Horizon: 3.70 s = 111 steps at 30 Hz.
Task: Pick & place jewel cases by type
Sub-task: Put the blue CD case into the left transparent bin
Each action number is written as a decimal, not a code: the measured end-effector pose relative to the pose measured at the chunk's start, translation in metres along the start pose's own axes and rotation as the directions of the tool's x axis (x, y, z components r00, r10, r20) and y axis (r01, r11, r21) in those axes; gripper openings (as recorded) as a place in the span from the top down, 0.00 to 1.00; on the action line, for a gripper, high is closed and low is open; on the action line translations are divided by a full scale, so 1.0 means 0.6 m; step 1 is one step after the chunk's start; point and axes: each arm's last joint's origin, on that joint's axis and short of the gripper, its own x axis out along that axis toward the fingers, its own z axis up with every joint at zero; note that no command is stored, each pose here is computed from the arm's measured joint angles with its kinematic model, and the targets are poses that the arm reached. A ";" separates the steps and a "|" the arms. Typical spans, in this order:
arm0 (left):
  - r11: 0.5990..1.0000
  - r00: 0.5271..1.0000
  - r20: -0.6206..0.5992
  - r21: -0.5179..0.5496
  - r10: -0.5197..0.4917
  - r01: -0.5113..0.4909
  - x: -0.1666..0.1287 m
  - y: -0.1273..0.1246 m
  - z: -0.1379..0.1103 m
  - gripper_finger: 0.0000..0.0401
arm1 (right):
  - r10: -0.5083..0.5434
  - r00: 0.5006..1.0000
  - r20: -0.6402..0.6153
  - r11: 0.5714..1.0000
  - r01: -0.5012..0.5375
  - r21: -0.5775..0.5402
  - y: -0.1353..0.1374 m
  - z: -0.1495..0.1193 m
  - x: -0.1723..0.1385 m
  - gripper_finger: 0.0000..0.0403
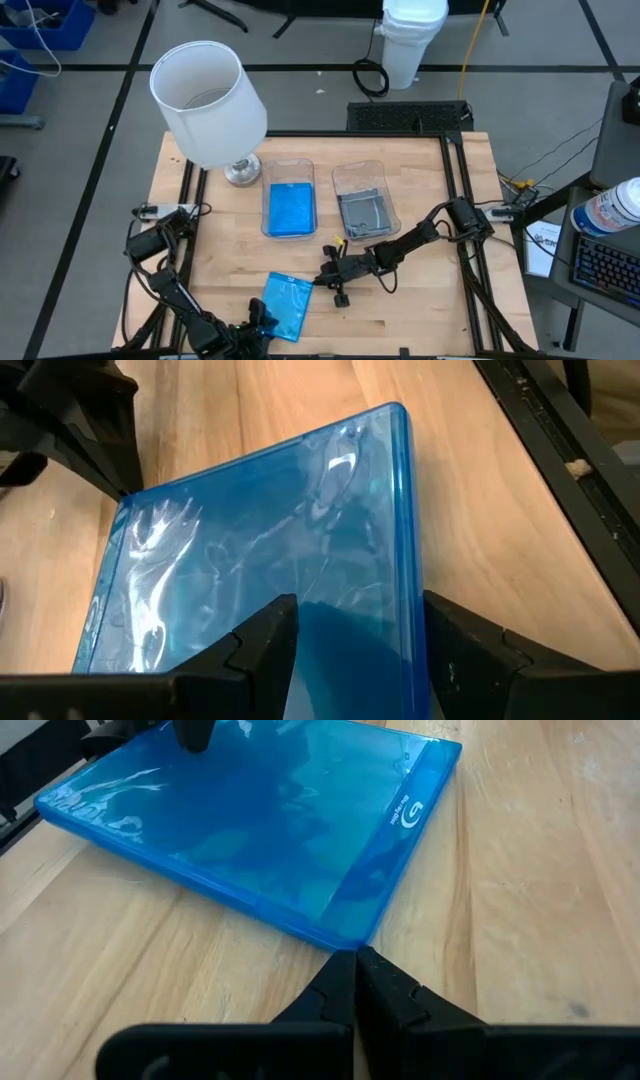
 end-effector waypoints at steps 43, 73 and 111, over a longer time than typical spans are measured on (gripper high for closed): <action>0.944 0.943 -0.201 0.253 0.266 -0.212 -0.138 0.083 0.123 0.87 | 0.245 0.945 0.218 0.968 -0.226 -0.110 0.085 0.077 -0.035 1.00; 0.844 0.907 0.113 0.335 0.406 -0.419 -0.235 0.173 0.244 0.87 | 0.240 0.961 0.137 0.970 -0.230 -0.084 0.086 0.037 -0.049 1.00; 0.943 0.906 -0.263 0.130 0.331 -0.306 -0.104 0.404 0.094 0.87 | 0.236 0.951 0.198 0.968 -0.211 -0.139 0.114 0.063 -0.076 1.00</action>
